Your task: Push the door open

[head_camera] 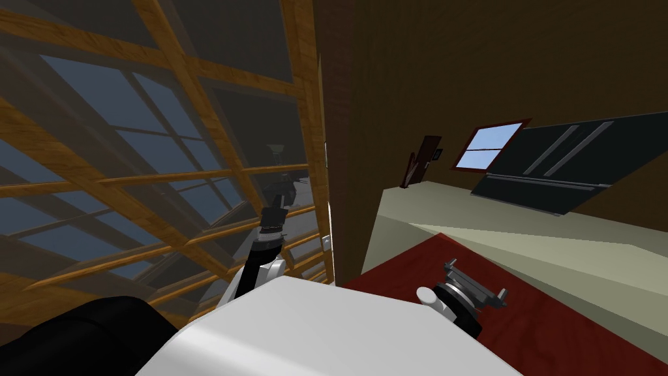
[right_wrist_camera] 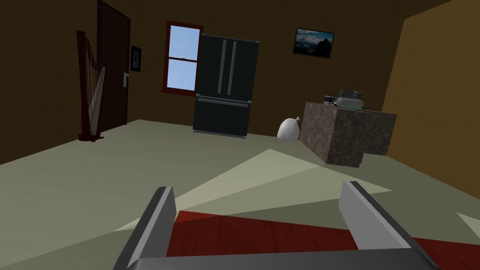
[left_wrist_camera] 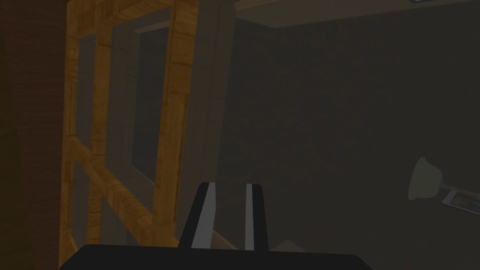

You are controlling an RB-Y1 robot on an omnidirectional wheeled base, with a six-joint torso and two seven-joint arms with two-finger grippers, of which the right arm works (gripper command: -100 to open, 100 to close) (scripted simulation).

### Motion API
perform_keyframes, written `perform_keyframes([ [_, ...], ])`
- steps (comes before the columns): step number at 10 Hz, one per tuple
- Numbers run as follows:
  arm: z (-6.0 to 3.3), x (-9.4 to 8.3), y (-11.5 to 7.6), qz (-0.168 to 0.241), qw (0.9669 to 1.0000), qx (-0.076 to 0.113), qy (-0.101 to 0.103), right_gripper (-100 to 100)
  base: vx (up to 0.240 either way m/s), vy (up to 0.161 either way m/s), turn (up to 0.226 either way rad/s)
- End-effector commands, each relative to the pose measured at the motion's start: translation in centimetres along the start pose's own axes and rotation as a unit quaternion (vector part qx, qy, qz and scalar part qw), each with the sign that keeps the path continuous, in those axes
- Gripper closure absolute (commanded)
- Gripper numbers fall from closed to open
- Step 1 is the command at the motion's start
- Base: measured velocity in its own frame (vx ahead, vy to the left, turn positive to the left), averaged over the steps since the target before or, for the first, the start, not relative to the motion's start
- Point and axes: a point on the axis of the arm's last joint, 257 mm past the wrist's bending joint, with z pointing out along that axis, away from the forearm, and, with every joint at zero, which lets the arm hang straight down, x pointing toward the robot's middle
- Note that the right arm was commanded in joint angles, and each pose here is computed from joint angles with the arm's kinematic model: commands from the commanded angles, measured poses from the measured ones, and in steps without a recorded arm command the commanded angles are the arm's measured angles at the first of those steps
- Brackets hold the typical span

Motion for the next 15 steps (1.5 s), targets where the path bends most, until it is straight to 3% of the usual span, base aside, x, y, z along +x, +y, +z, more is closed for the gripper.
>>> perform_keyframes([
  [1,0.01,0.0,0.0,0.0,1.0,0.0,0.0,-100,-0.001,0.004,-0.012],
  [6,0.01,0.0,0.0,0.0,1.0,0.0,0.0,-100,0.0,0.007,-0.005],
  [9,-0.65,-1.8,0.8,0.007,0.9996,-0.011,-0.023,-100,-0.006,0.059,-0.145],
  [15,-0.73,-2.0,0.9,0.008,0.9996,-0.013,-0.026,-100,0.0,0.011,-0.011],
])
